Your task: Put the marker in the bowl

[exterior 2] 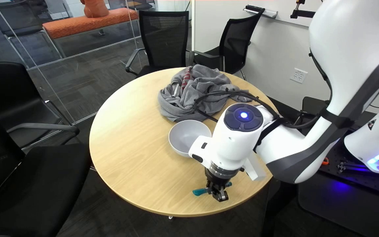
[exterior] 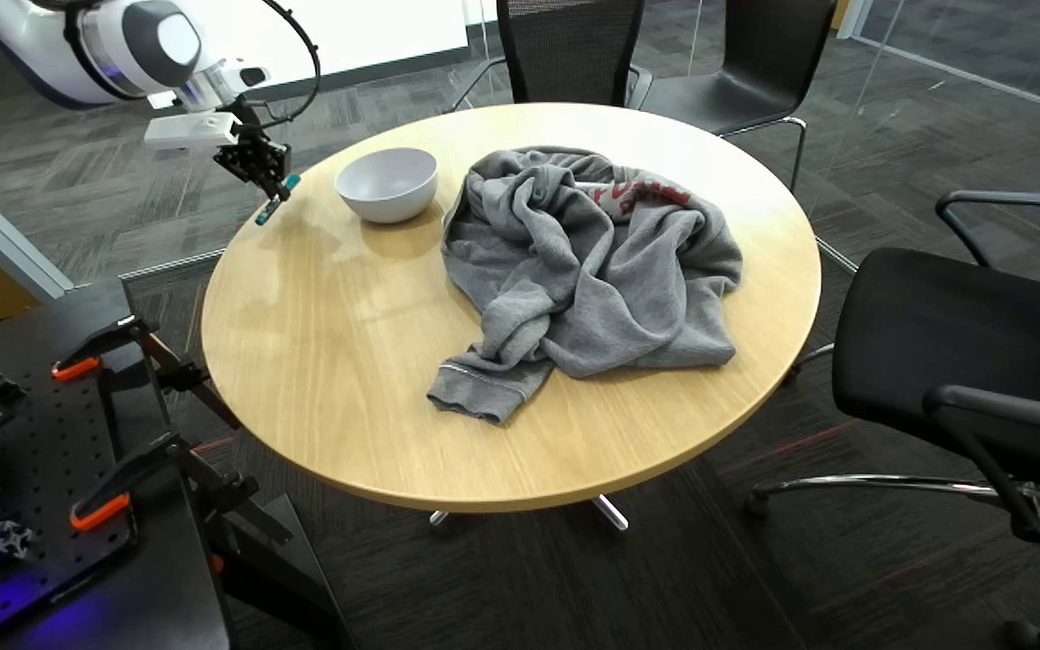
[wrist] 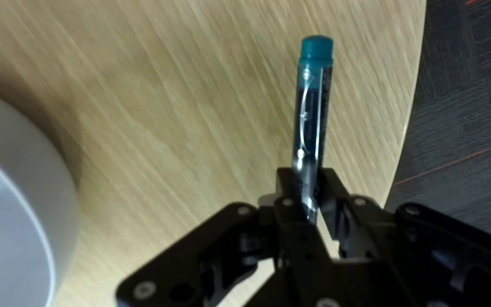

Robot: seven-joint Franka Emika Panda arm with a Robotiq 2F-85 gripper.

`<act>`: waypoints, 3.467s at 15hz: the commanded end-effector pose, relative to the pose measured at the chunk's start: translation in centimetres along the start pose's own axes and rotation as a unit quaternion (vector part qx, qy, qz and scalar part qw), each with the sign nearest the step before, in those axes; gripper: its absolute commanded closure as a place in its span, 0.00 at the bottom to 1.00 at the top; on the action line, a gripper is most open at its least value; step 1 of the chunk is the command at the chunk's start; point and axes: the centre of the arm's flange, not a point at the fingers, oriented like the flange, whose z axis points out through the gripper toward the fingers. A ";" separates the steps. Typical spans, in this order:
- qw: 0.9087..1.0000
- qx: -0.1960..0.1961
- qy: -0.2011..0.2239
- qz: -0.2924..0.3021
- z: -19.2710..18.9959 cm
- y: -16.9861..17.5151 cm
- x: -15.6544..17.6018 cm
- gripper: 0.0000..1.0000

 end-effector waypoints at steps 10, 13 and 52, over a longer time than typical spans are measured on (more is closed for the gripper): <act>0.991 -0.088 0.071 0.078 -9.9 9.8 1.8 0.95; 0.989 -0.097 0.075 0.084 -10.1 13.3 2.1 0.95; 0.985 -0.077 0.142 0.054 -14.7 5.4 -5.2 0.00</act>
